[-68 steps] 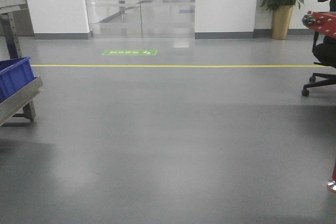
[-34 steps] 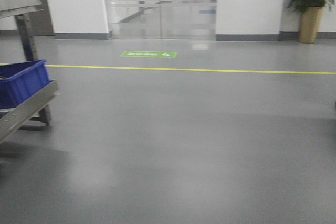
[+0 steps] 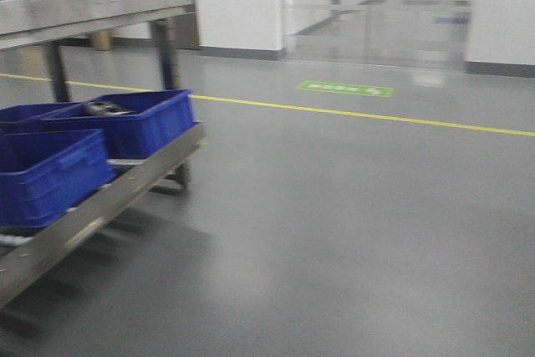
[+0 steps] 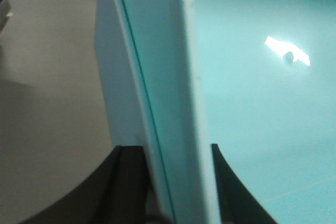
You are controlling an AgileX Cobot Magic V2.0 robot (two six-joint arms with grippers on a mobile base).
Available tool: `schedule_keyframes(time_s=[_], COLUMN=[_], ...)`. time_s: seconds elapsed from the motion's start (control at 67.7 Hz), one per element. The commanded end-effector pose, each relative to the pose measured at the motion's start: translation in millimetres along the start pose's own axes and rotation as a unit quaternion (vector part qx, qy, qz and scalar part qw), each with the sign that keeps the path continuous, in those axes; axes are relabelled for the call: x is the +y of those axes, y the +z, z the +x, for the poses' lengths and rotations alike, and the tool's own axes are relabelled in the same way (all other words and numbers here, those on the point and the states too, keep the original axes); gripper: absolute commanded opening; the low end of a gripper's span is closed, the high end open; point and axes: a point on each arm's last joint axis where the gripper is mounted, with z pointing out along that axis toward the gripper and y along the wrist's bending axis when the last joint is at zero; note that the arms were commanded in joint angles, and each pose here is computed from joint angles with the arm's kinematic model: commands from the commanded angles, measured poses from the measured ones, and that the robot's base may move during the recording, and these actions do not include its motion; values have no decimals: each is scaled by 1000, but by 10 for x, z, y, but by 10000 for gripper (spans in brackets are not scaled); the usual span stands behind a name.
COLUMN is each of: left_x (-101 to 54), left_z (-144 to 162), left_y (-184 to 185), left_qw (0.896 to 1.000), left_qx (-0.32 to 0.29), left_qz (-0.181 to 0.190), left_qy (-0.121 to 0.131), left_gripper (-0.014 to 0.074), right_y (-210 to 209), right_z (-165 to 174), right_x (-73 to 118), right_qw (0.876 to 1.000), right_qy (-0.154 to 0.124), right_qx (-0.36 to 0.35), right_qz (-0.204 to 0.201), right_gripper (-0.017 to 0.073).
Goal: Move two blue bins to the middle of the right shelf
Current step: 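Turn the base toward the shelf of blue bins holding the cyan bin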
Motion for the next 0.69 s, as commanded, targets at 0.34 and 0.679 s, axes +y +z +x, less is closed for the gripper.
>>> schedule_keyframes(time_s=[0.34, 0.679], left_x=[-80, -80], left_z=[-121, -121], left_y=[-185, -185], left_qw=[998, 998], left_qx=[-60, -60], left_qz=[25, 25], left_qy=[-9, -9], left_gripper=[-111, -111], right_y=[-59, -59], right_z=[-91, -91], right_x=[-38, -38], right_qw=[999, 999], right_qy=[-15, -15], right_qx=[-46, -46], right_qz=[19, 19], right_gripper=[-154, -154])
